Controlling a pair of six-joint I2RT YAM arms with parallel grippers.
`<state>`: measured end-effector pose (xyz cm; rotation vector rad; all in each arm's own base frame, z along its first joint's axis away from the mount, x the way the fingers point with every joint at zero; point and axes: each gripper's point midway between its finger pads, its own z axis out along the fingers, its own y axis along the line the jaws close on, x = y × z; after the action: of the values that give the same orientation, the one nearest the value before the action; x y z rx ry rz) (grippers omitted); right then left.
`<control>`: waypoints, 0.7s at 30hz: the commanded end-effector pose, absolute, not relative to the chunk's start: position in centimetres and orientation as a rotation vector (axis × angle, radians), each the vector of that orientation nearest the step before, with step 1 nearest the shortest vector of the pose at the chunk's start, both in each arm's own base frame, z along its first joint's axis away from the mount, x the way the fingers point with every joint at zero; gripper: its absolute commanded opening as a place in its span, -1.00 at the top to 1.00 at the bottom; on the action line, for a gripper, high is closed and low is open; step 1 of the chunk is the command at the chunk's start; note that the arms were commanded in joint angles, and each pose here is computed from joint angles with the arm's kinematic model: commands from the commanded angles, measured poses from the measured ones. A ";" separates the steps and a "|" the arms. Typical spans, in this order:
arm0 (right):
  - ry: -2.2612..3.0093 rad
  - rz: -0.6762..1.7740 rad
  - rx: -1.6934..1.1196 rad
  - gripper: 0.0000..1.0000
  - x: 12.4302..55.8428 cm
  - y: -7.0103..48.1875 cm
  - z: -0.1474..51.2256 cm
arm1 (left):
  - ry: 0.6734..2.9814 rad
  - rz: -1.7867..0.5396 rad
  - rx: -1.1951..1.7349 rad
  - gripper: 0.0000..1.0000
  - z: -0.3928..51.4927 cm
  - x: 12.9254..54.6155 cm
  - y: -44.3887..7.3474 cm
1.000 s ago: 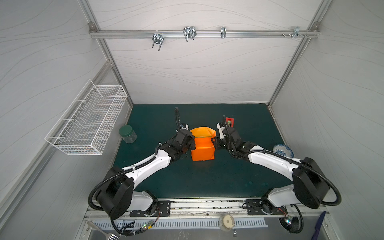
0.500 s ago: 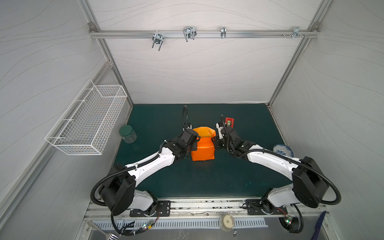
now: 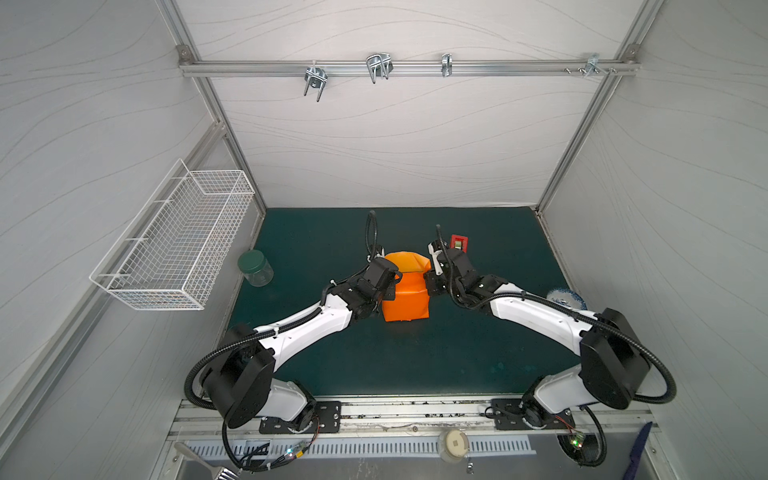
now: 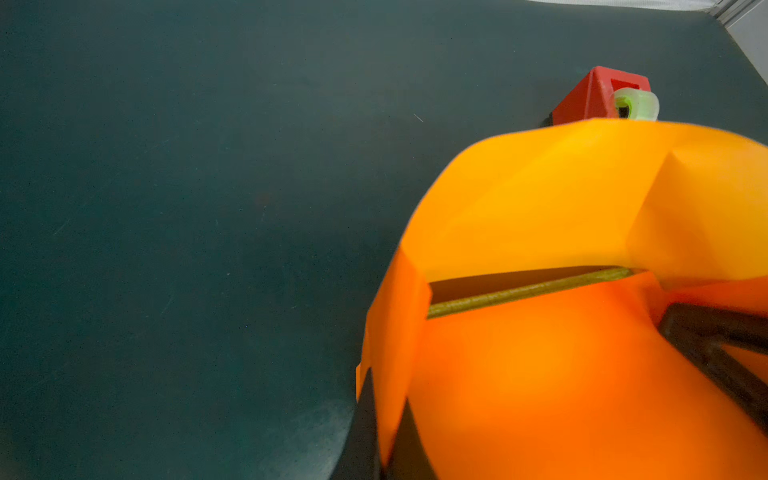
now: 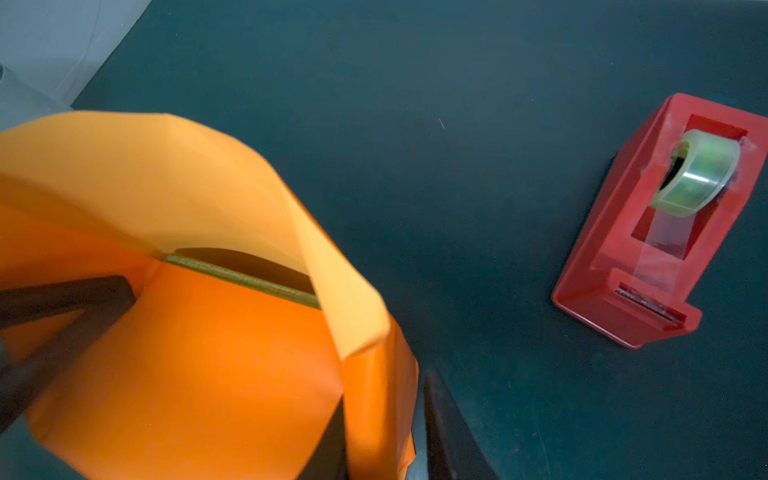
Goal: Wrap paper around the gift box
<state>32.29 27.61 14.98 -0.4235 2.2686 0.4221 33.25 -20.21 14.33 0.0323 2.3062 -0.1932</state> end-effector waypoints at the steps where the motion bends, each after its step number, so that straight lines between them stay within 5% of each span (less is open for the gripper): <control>1: 2.364 0.311 -0.473 0.59 31.2 26.0 11.5 | 2.344 -0.162 0.048 1.00 13.2 32.9 -20.1; 6: 2.348 0.369 -0.500 0.57 31.0 26.7 12.4 | 2.351 -0.173 0.040 1.00 12.8 32.7 -20.2; 16: 2.318 0.738 -0.455 -0.17 30.0 27.6 17.1 | 2.345 -0.175 0.040 1.00 13.1 32.8 -20.3; 21: 2.306 0.907 -0.410 -0.21 29.4 26.8 18.3 | 2.344 -0.174 0.040 1.00 13.0 32.8 -20.3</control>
<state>31.02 26.55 17.58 -0.3997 2.2972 0.7563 33.26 -20.23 14.28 0.0297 2.3045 -0.1926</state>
